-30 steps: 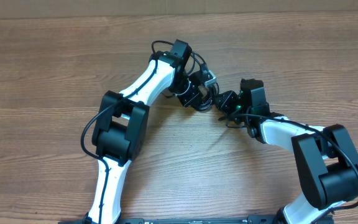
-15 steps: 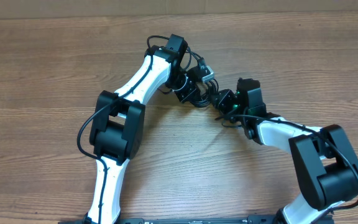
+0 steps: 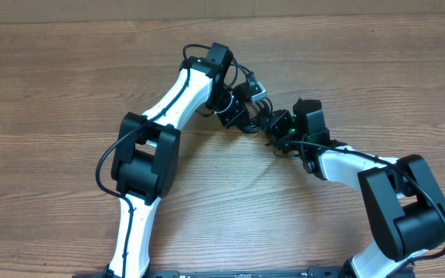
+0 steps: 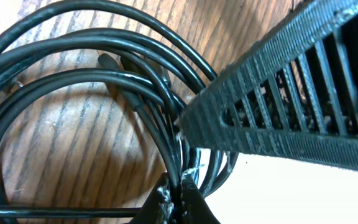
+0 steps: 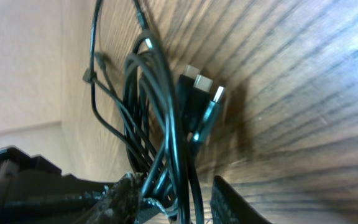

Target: Untangle cables

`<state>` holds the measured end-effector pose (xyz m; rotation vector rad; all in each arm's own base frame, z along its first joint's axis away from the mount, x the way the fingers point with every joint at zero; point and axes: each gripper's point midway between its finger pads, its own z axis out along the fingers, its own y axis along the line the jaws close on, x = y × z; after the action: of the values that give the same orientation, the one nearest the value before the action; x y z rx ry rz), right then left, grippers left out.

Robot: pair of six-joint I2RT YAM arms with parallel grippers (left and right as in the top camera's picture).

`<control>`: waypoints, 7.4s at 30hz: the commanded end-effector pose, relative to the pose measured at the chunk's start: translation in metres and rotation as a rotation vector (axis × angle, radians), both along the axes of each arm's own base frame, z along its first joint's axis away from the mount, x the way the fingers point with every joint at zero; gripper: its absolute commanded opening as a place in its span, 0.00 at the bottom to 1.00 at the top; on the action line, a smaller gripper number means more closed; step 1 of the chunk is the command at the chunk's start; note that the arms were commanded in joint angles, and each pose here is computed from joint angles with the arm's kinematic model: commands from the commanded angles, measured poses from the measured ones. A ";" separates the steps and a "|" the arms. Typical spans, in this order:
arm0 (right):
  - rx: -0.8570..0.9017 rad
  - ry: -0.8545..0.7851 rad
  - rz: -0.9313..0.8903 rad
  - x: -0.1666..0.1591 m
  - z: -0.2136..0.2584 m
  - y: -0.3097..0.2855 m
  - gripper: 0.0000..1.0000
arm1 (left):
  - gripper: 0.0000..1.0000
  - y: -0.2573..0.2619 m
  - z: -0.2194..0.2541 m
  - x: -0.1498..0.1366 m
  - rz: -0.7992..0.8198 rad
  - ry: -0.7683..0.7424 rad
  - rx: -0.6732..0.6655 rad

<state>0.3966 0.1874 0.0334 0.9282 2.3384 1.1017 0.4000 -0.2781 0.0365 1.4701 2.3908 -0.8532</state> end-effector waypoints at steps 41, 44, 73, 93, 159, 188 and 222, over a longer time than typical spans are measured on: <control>-0.087 -0.003 0.037 -0.005 -0.012 -0.006 0.04 | 0.04 -0.007 0.019 0.003 -0.001 0.056 -0.172; -0.107 -0.019 0.082 -0.008 -0.013 -0.004 0.04 | 0.04 0.001 0.017 0.009 0.023 0.052 -0.157; -0.224 -0.034 0.024 -0.001 -0.020 -0.026 0.04 | 0.04 0.157 0.071 0.088 0.580 0.268 -0.418; -0.162 -0.087 0.154 0.002 -0.009 -0.026 0.04 | 0.83 0.141 0.037 0.071 0.565 0.180 0.074; -0.123 -0.043 0.186 -0.005 -0.015 -0.059 0.04 | 0.04 -0.025 -0.046 -0.033 -0.405 -0.074 0.001; -0.098 -0.022 0.167 -0.006 -0.015 -0.052 0.59 | 0.04 -0.017 0.041 0.000 -0.297 -0.118 -0.068; -0.195 -0.096 0.155 0.003 -0.022 -0.022 0.04 | 0.04 -0.020 0.056 0.002 -0.274 -0.101 -0.145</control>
<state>0.4008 0.1626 0.0144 0.6364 2.4069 0.9206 0.3935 -0.2909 0.0532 1.8305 2.1315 -0.9151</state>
